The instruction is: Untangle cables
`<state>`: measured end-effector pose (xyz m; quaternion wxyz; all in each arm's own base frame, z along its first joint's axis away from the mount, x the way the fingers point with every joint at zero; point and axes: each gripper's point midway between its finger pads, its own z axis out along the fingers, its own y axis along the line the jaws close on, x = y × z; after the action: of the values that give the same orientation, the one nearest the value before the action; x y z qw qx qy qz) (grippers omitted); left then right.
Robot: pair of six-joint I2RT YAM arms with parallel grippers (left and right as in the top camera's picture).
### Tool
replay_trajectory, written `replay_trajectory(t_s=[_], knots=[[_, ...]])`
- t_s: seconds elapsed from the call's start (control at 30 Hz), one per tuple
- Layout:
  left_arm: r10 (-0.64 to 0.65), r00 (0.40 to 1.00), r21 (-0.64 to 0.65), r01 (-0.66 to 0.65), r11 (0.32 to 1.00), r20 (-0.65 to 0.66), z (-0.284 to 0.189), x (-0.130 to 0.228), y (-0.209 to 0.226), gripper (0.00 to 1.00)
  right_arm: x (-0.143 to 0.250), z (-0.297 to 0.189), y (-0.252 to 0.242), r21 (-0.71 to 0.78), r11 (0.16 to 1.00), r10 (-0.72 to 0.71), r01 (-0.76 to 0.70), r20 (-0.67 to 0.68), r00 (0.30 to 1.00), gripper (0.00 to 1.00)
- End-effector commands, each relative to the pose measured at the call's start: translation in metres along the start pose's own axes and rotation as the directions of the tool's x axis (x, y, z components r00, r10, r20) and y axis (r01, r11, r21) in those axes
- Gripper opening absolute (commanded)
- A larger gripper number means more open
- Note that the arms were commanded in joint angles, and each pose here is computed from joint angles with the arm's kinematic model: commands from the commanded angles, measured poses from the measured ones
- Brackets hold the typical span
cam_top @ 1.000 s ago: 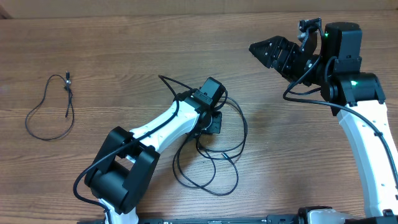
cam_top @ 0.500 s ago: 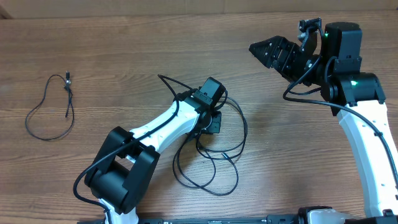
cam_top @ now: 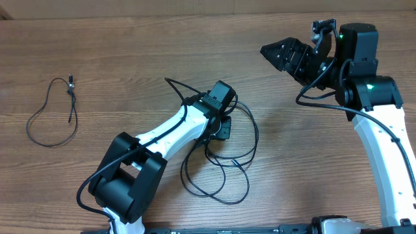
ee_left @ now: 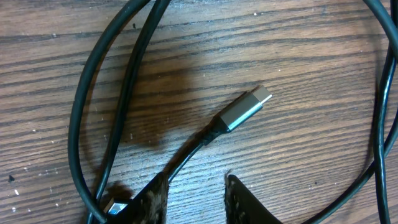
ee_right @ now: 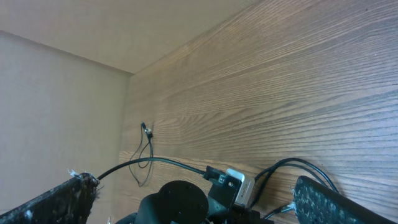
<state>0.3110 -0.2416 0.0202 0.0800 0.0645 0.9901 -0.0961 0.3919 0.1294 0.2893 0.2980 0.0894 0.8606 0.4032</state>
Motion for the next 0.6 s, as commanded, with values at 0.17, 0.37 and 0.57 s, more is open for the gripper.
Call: replay_trajectory(t_s=[0.17, 0.37, 0.57], knots=[[-0.005, 1.000, -0.017, 0.005, 1.000, -0.011, 0.0045, 0.0047, 0.0034, 0.35, -0.0092, -0.0053, 0.0090, -0.014, 0.999, -0.031, 0.032, 0.031, 0.999, 1.00], [-0.005, 1.000, -0.016, 0.004, 1.000, -0.008, 0.0045, 0.0039, 0.0030, 0.40, -0.0092, -0.0053, 0.0090, -0.014, 0.999, -0.031, 0.032, 0.031, 0.999, 1.00], [-0.005, 1.000, -0.016, 0.004, 1.000, -0.007, 0.0045, 0.0038, 0.0029, 0.45, -0.0092, -0.0053, 0.0091, -0.015, 0.999, -0.031, 0.032, 0.031, 0.999, 1.00]])
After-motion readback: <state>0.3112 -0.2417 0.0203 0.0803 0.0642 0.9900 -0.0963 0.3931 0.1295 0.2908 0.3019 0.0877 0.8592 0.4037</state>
